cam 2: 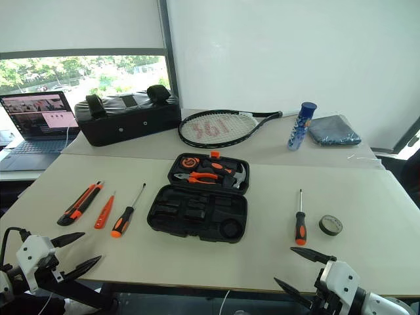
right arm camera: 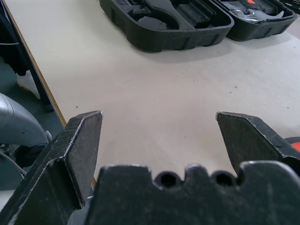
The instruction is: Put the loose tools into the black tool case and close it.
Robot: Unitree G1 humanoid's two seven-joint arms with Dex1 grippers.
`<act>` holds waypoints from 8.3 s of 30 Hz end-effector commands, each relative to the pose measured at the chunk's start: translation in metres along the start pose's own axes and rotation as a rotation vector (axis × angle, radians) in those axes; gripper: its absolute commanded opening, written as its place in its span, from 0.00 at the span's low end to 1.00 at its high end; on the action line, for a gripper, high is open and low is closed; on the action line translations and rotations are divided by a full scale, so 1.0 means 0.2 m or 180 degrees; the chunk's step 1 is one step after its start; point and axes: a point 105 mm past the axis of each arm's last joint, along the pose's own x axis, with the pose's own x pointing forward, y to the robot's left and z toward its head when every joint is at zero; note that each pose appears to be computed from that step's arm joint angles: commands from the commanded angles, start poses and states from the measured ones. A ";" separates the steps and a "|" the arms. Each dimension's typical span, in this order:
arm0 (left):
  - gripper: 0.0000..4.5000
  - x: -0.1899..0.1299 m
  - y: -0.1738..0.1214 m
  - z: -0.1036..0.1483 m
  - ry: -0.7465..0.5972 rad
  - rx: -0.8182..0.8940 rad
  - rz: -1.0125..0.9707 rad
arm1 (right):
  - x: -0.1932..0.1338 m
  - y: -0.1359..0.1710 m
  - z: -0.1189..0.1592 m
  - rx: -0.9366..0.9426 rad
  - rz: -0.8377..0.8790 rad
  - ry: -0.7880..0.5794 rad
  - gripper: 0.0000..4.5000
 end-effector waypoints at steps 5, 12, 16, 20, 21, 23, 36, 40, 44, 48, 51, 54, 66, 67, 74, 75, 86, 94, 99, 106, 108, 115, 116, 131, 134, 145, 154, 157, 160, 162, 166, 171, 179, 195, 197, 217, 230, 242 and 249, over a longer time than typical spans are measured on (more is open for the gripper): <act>0.99 -0.05 0.09 0.15 -0.0408 -0.0579 0.0047 | 0.07 -0.02 0.22 0.0034 -0.0040 -0.0823 1.00; 0.99 -0.29 0.15 -0.03 0.0173 -0.1486 0.0569 | 0.17 -0.06 0.50 -0.0078 0.0001 -0.1578 1.00; 0.99 -0.35 0.14 -0.08 0.0640 -0.1785 0.0657 | 0.20 -0.04 0.57 -0.0326 0.0114 -0.1732 1.00; 0.99 -0.24 0.15 0.09 0.0605 -0.1896 0.0470 | 0.20 -0.02 0.54 -0.0341 0.0250 -0.1676 1.00; 0.99 -0.19 0.14 0.15 0.0562 -0.1899 0.0329 | 0.20 -0.01 0.53 -0.0337 0.0292 -0.1646 1.00; 0.99 -0.13 0.13 0.21 0.0651 -0.1953 0.0226 | 0.20 0.00 0.51 -0.0334 0.0333 -0.1611 1.00; 0.99 0.40 0.11 0.43 0.1364 -0.1568 0.0217 | 0.19 0.01 0.45 -0.0276 0.0247 -0.1457 1.00; 0.99 0.44 0.09 0.41 0.1552 -0.1525 0.0197 | 0.19 0.01 0.45 -0.0267 0.0206 -0.1447 1.00; 0.65 0.44 0.07 0.38 0.1788 -0.1429 0.0157 | 0.18 0.01 0.44 -0.0255 0.0166 -0.1431 1.00; 0.34 0.44 0.06 0.34 0.1861 -0.1472 0.0102 | 0.16 0.01 0.42 -0.0247 0.0130 -0.1401 1.00; 0.19 0.45 0.08 0.35 0.1753 -0.1514 0.0125 | 0.15 0.00 0.41 -0.0249 0.0105 -0.1383 1.00; 0.19 0.46 0.15 0.41 0.1419 -0.1534 0.0252 | 0.14 0.01 0.39 -0.0254 0.0084 -0.1350 1.00; 0.19 0.56 0.02 0.94 -0.0763 0.0689 -0.1460 | 0.08 -0.01 0.39 -0.0277 -0.0112 -0.1248 1.00; 0.19 0.61 0.01 0.92 -0.0654 0.0924 -0.1605 | 0.08 -0.01 0.39 -0.0271 -0.0133 -0.1247 1.00; 0.19 0.93 0.04 0.83 -0.0025 0.2089 -0.1946 | 0.09 0.00 0.43 -0.0264 -0.0199 -0.1284 1.00; 0.19 0.97 0.03 0.84 0.0007 0.2189 -0.1966 | 0.10 0.00 0.43 -0.0260 -0.0226 -0.1293 1.00; 0.19 1.11 -0.05 0.79 0.0305 0.2473 -0.2189 | 0.12 0.03 0.46 -0.0214 -0.0365 -0.1341 1.00; 0.19 1.20 -0.05 0.82 0.0379 0.2521 -0.1865 | 0.11 0.04 0.47 -0.0188 -0.0441 -0.1337 1.00; 0.19 1.23 -0.06 0.83 0.0392 0.2549 -0.1836 | 0.12 0.05 0.47 -0.0180 -0.0465 -0.1342 1.00; 0.42 1.23 -0.10 0.85 0.0268 0.2552 -0.1945 | 0.12 0.06 0.48 -0.0176 -0.0501 -0.1338 1.00; 0.58 1.23 -0.12 0.88 0.0142 0.2523 -0.1948 | 0.12 0.06 0.48 -0.0169 -0.0500 -0.1336 1.00; 0.86 1.16 -0.05 1.03 -0.0445 0.2141 -0.1862 | 0.12 0.07 0.47 -0.0132 -0.0480 -0.1299 1.00; 0.86 1.15 -0.04 1.04 -0.0472 0.2102 -0.1830 | 0.12 0.07 0.46 -0.0128 -0.0478 -0.1295 1.00; 0.00 1.23 -0.05 0.84 -0.0457 0.0715 -0.1494 | 0.12 0.06 0.47 -0.0154 -0.0480 -0.1291 1.00; 0.00 1.25 -0.08 0.81 -0.0443 0.0651 -0.1493 | 0.12 0.06 0.47 -0.0163 -0.0482 -0.1289 1.00; 0.00 1.28 -0.16 0.71 -0.0238 0.0664 -0.1617 | 0.13 0.05 0.47 -0.0165 -0.0506 -0.1288 1.00; 0.00 1.30 -0.31 0.54 0.0184 0.0889 -0.1894 | 0.14 0.05 0.46 -0.0156 -0.0544 -0.1284 1.00; 0.00 1.31 -0.32 0.51 0.0268 0.0811 -0.1812 | 0.14 0.05 0.45 -0.0153 -0.0558 -0.1276 1.00; 0.00 1.31 -0.32 0.50 0.0257 0.0819 -0.1791 | 0.14 0.05 0.45 -0.0149 -0.0570 -0.1271 1.00; 0.00 1.31 -0.31 0.51 0.0204 0.0828 -0.1782 | 0.14 0.04 0.44 -0.0148 -0.0576 -0.1270 1.00; 0.00 1.25 -0.22 0.69 -0.0448 0.0635 -0.1707 | 0.11 0.01 0.43 -0.0139 -0.0668 -0.1236 1.00; 0.06 1.04 -0.04 0.82 -0.1103 0.0410 -0.1770 | 0.01 -0.04 0.39 0.0067 -0.0876 -0.1121 1.00; 0.62 0.64 0.08 0.69 -0.1164 0.0480 -0.1899 | -0.23 0.00 0.22 0.0431 -0.1234 -0.0624 1.00; 0.99 0.32 -0.08 0.45 -0.0790 0.0050 -0.2321 | -0.15 -0.18 0.14 0.1330 -0.1863 0.0134 1.00; 0.99 0.33 -0.10 0.47 -0.0868 0.0084 -0.2339 | -0.10 -0.24 0.11 0.1452 -0.1800 0.0444 1.00; 1.00 0.38 -0.20 0.60 -0.1219 0.0066 -0.2172 | 0.08 -0.47 -0.09 0.1784 -0.1451 0.1786 0.58; 1.00 0.31 -0.18 0.55 -0.1222 -0.0237 -0.1755 | 0.29 -0.59 0.46 0.0396 -0.0452 0.0488 0.23; 1.00 0.30 -0.19 0.48 -0.1152 -0.0421 -0.1530 | 0.83 -0.36 0.58 -0.0426 0.1080 0.1199 0.23; 1.00 0.28 -0.21 0.46 -0.1135 -0.0433 -0.1502 | 0.90 -0.37 0.46 -0.0621 0.1278 0.1635 0.23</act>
